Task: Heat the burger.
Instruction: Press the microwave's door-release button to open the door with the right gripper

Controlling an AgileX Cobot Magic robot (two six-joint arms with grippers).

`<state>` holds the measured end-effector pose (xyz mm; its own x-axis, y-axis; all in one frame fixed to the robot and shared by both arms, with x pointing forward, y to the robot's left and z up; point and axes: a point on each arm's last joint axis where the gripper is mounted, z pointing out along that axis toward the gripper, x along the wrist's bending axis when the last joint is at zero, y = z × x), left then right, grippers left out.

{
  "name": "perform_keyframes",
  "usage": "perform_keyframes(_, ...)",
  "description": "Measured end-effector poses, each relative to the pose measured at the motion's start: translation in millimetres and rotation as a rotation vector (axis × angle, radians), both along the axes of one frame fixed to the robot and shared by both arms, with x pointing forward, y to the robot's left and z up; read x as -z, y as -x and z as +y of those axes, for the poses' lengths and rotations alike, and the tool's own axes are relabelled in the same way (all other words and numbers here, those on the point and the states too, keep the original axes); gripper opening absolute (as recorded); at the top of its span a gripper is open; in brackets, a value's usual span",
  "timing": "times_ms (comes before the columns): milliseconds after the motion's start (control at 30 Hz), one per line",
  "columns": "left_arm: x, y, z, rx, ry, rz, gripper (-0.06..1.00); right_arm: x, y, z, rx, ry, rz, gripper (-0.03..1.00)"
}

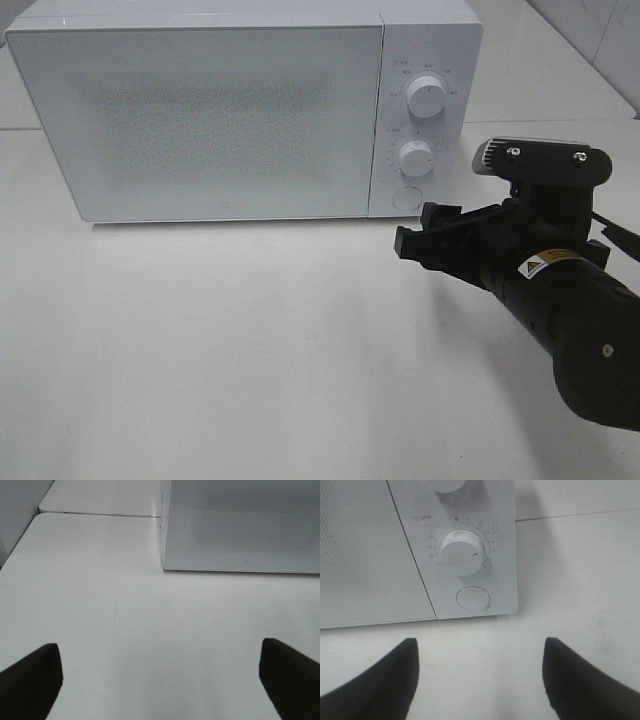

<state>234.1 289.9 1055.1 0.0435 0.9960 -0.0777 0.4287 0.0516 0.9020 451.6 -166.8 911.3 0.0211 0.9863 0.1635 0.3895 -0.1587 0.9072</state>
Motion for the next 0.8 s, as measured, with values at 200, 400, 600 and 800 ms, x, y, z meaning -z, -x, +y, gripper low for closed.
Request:
perform_keyframes(200, 0.0, 0.0, 0.0, 0.000, 0.000, 0.000, 0.99, -0.2, -0.2, 0.1, 0.133, -0.316, 0.015, 0.50)
perform_keyframes(400, 0.0, 0.0, 0.0, 0.000, 0.000, 0.000, 0.99, -0.1, -0.2, 0.0, 0.304, -0.720, 0.034, 0.29)
perform_keyframes(600, 0.0, 0.0, 0.0, 0.000, 0.000, 0.000, 0.99, -0.1, -0.2, 0.0, 0.442, -1.047, 0.050, 0.14)
perform_keyframes(800, 0.0, 0.0, 0.0, 0.000, 0.000, 0.000, 0.99, -0.1, -0.2, -0.2, 0.518, -1.221, 0.057, 0.00)
